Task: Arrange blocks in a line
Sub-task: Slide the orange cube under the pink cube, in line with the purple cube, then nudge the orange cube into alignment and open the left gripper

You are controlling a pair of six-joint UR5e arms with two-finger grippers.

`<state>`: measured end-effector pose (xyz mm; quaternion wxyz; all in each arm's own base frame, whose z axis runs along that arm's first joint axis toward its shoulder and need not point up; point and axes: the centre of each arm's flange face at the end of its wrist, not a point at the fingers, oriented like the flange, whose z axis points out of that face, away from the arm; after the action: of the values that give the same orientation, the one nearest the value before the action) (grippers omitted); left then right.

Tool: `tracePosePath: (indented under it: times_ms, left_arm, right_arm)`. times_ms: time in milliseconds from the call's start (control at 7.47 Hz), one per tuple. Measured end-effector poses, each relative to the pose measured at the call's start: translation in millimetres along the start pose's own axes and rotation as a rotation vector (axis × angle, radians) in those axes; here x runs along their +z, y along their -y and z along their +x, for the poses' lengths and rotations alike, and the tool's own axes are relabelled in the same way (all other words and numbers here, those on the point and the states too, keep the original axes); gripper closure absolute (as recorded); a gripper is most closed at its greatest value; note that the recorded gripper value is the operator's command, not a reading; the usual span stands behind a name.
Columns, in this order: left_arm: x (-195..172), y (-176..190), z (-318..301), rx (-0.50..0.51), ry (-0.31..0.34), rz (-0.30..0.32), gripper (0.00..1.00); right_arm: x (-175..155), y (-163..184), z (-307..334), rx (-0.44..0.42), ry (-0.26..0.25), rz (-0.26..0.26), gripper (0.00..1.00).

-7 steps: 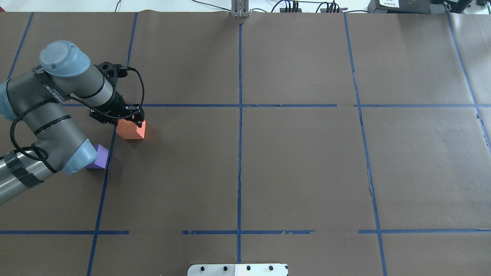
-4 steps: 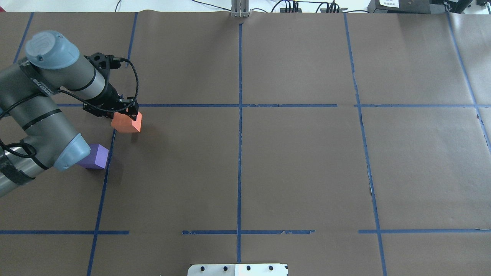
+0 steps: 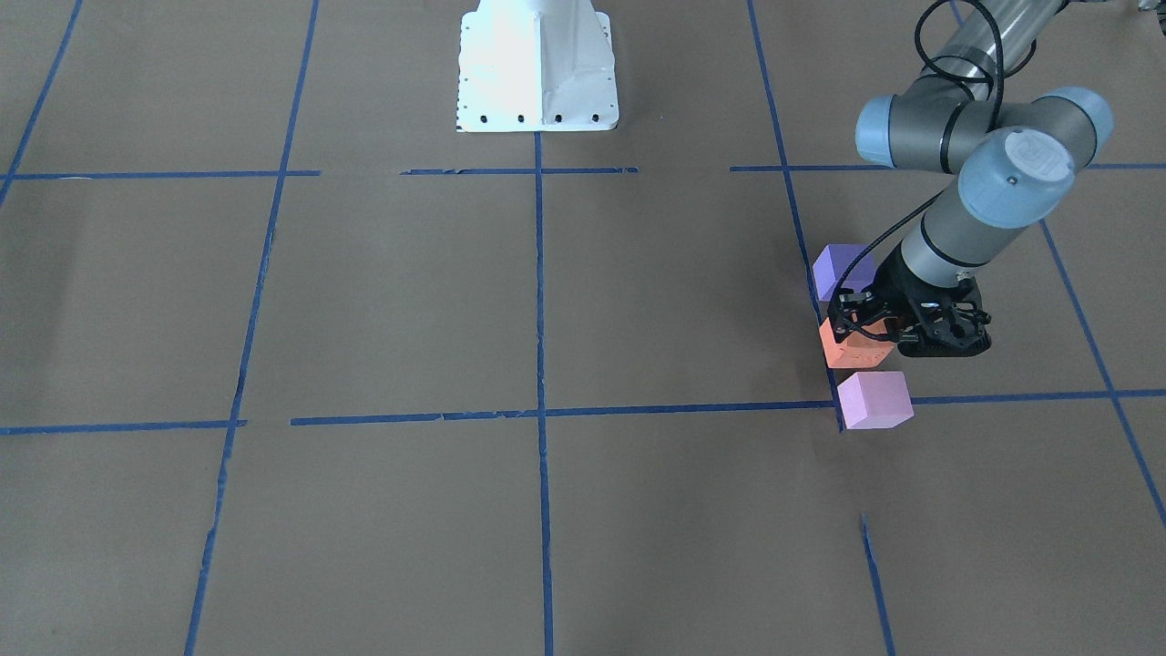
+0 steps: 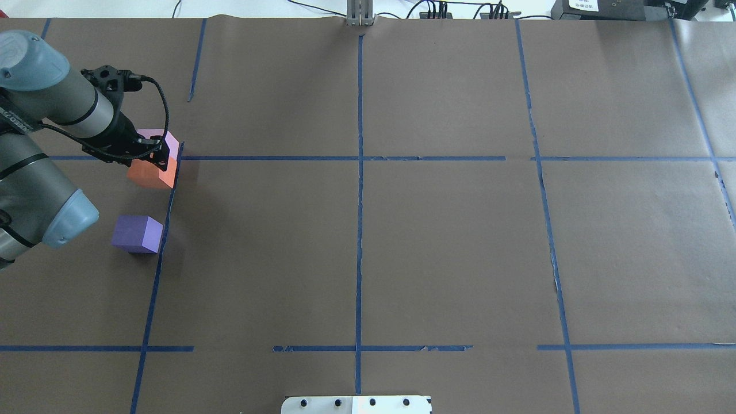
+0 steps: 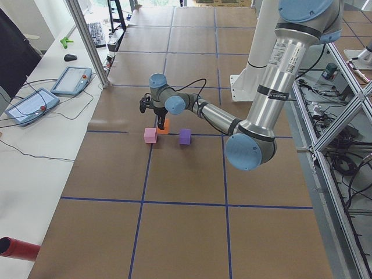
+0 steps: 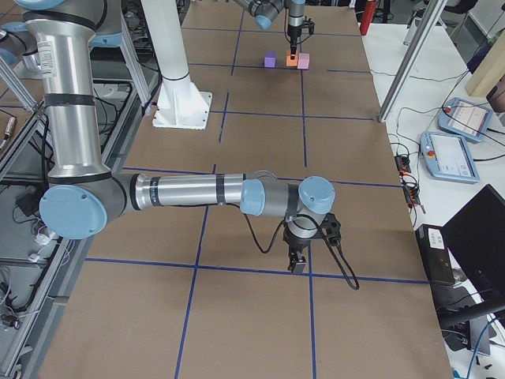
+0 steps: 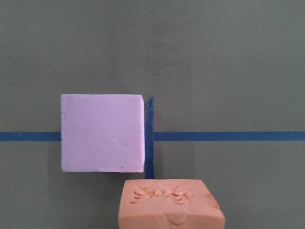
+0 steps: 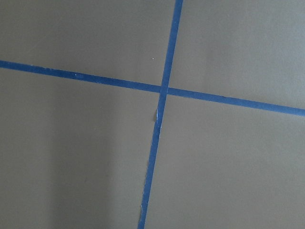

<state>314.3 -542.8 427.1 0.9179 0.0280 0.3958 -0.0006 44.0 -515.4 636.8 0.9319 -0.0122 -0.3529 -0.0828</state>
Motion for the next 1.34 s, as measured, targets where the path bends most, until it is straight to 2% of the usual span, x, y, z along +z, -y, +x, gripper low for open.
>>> tracePosePath:
  times_ms: [670, 1339]
  left_arm:
    - [13, -10, -31, -0.008, 0.028, -0.025, 0.42]
    - [25, -6, -32, -0.005, 0.023, -0.031, 0.39]
  right_arm:
    - [0, 0, 0, 0.0, 0.0, 0.0, 0.0]
    - [0, 0, 0, 0.0, 0.0, 0.0, 0.0]
